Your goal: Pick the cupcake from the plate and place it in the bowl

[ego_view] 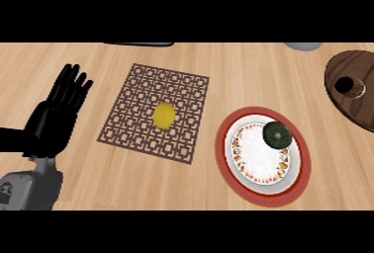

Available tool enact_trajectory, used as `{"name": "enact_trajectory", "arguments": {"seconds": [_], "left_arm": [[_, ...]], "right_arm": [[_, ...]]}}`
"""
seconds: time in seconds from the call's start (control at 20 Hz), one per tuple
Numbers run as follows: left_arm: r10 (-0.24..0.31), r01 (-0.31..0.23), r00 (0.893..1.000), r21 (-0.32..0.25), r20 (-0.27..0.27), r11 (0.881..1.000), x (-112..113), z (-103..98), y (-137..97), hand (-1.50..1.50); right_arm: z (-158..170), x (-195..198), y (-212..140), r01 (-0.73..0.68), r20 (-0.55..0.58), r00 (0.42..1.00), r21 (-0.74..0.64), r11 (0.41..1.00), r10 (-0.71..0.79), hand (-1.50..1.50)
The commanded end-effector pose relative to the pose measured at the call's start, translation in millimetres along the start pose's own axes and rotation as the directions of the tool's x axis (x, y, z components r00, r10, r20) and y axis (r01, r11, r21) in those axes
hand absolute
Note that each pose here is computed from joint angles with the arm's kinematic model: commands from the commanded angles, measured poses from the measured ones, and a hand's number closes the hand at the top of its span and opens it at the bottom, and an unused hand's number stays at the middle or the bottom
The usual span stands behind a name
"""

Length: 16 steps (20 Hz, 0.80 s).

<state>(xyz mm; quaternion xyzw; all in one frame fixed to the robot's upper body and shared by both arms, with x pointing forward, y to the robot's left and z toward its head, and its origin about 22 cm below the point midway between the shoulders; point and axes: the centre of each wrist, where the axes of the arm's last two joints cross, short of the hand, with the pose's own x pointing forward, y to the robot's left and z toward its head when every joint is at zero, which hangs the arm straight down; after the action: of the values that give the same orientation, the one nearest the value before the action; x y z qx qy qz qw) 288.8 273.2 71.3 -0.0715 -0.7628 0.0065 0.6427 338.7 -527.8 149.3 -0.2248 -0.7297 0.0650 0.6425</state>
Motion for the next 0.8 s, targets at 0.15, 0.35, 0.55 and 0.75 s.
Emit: {"name": "enact_trajectory", "arguments": {"seconds": [0.15, 0.35, 0.55, 0.75], "left_arm": [[-0.011, 0.011, 1.0, -0.001, 0.003, 1.0, -2, 5, 7, 0.0], [0.004, -0.004, 1.0, 0.021, -0.007, 1.0, 0, 6, 12, 0.0], [0.008, -0.008, 1.0, 0.024, 0.0, 1.0, -2, 9, 8, 0.0], [0.014, -0.014, 1.0, 0.031, 0.0, 0.999, -1, 8, 11, 0.0]], "right_arm": [[36, -4, -56, 0.056, -0.036, 0.998, -0.09, 0.994, -0.059, -1.5], [58, -9, -80, 0.049, -0.049, 0.997, -0.062, 0.997, -0.052, -1.5], [76, -20, -90, 0.056, -0.066, 0.996, -0.038, 0.998, -0.058, -1.5], [83, -16, -101, 0.052, -0.085, 0.995, -0.023, 0.998, -0.054, -1.5]]}}
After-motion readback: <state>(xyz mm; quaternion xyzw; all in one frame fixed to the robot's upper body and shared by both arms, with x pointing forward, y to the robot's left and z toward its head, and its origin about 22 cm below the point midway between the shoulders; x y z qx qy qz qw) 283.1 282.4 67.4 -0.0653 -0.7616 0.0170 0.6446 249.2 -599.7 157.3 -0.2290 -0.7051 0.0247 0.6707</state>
